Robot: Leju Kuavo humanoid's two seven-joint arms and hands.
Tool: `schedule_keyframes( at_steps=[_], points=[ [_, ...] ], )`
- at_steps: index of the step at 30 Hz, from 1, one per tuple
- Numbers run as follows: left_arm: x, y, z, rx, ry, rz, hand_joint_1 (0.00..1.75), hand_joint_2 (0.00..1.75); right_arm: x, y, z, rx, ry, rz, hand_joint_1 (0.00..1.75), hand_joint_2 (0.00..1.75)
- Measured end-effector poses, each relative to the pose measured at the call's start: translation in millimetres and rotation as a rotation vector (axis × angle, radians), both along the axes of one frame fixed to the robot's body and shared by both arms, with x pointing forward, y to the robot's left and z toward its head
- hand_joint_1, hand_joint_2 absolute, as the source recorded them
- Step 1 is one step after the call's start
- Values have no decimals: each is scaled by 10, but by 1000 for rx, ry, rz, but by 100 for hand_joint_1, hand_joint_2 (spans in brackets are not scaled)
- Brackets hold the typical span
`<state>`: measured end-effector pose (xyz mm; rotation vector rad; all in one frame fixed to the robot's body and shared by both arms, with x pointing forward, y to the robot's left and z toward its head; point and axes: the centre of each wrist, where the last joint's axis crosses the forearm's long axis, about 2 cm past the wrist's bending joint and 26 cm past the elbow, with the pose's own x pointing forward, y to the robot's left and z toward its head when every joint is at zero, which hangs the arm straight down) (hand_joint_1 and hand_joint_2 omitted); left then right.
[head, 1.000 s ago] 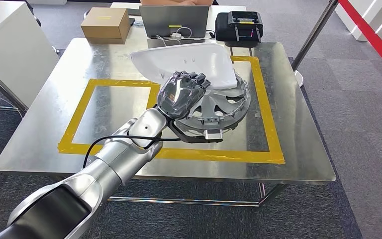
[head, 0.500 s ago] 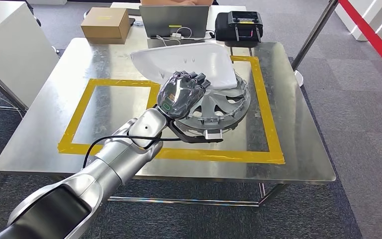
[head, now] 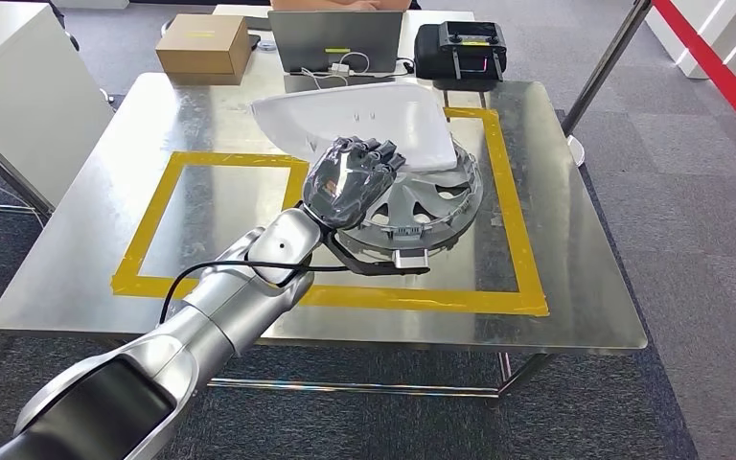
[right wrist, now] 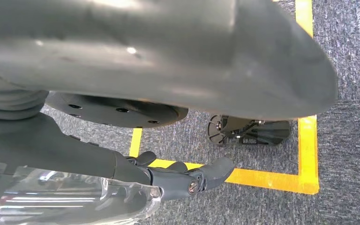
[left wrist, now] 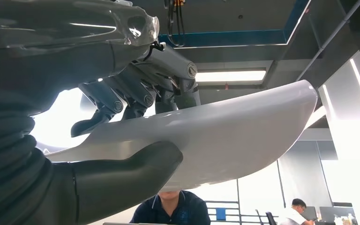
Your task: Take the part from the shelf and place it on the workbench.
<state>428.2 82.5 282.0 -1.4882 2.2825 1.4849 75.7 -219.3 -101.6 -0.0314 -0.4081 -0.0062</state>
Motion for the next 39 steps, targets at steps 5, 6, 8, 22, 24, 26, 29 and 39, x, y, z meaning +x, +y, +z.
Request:
schedule_keyframes(
  at_steps=[5, 6, 8, 22, 24, 26, 29, 39],
  points=[
    [0, 0, 0, 0, 0, 0, 175, 175, 0, 0, 0, 0, 0, 0, 0, 0],
    [0, 1, 0, 0, 0, 0, 175, 175, 0, 0, 0, 0, 0, 0, 0, 0],
    [1, 1, 0, 0, 0, 0, 175, 175, 0, 0, 0, 0, 0, 0, 0, 0],
    [1, 2, 0, 0, 0, 0, 175, 175, 0, 0, 0, 0, 0, 0, 0, 0],
    [1, 2, 0, 0, 0, 0, 175, 175, 0, 0, 0, 0, 0, 0, 0, 0],
    [1, 2, 0, 0, 0, 0, 175, 175, 0, 0, 0, 0, 0, 0, 0, 0],
    [1, 2, 0, 0, 0, 0, 175, 175, 0, 0, 0, 0, 0, 0, 0, 0],
    [1, 2, 0, 0, 0, 0, 175, 175, 0, 0, 0, 0, 0, 0, 0, 0]
  ],
)
